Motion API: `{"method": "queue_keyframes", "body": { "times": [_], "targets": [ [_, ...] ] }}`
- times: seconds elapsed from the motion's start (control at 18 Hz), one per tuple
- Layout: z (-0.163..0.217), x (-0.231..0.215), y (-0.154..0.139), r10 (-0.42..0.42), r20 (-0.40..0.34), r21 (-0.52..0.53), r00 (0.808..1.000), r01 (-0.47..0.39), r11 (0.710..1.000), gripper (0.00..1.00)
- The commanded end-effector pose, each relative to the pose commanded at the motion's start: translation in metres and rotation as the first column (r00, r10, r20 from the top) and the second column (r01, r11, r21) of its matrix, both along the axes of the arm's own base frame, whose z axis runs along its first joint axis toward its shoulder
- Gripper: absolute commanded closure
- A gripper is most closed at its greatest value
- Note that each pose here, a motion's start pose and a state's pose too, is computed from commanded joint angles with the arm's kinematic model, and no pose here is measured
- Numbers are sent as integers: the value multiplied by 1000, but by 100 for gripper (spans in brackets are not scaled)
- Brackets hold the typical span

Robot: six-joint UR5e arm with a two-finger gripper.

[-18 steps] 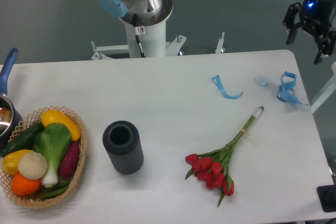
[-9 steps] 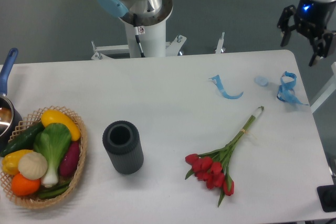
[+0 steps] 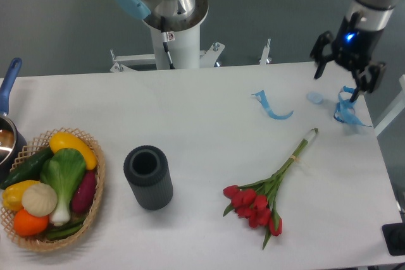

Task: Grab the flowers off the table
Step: 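Move the open gripper over the red tulip bundle's stems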

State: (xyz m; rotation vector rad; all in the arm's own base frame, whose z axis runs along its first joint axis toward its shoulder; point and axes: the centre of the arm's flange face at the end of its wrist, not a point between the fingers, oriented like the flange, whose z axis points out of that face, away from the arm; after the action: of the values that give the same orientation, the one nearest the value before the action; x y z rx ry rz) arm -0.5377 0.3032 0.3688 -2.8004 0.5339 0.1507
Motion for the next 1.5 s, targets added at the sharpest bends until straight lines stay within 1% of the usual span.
{"method": "queue_keyframes", "body": {
  "times": [0.11,0.17,0.5,0.61,0.78,1.11,1.17,1.28,1.39,1.5],
  "targets": [
    [-19,-1,8,7,-35,12,999,-7,1000,0],
    [-26,-4,11,24,-39,16,999,-24,1000,0],
    [-72,0,53,91,13,18,996,-91,996,0],
    [-91,-2,67,81,36,8,996,-81,997,0],
    [-117,-5,70,78,64,-14,995,-77,997,0],
    [-150,-6,77,80,100,-37,992,-76,996,0],
    [-156,-2,84,82,96,-34,992,-79,996,0],
    [-158,1,88,73,89,-34,993,-71,997,0],
    [-164,1,87,81,81,-70,993,-75,995,0],
    [-168,9,99,61,67,-88,996,-55,995,0]
  ]
}}
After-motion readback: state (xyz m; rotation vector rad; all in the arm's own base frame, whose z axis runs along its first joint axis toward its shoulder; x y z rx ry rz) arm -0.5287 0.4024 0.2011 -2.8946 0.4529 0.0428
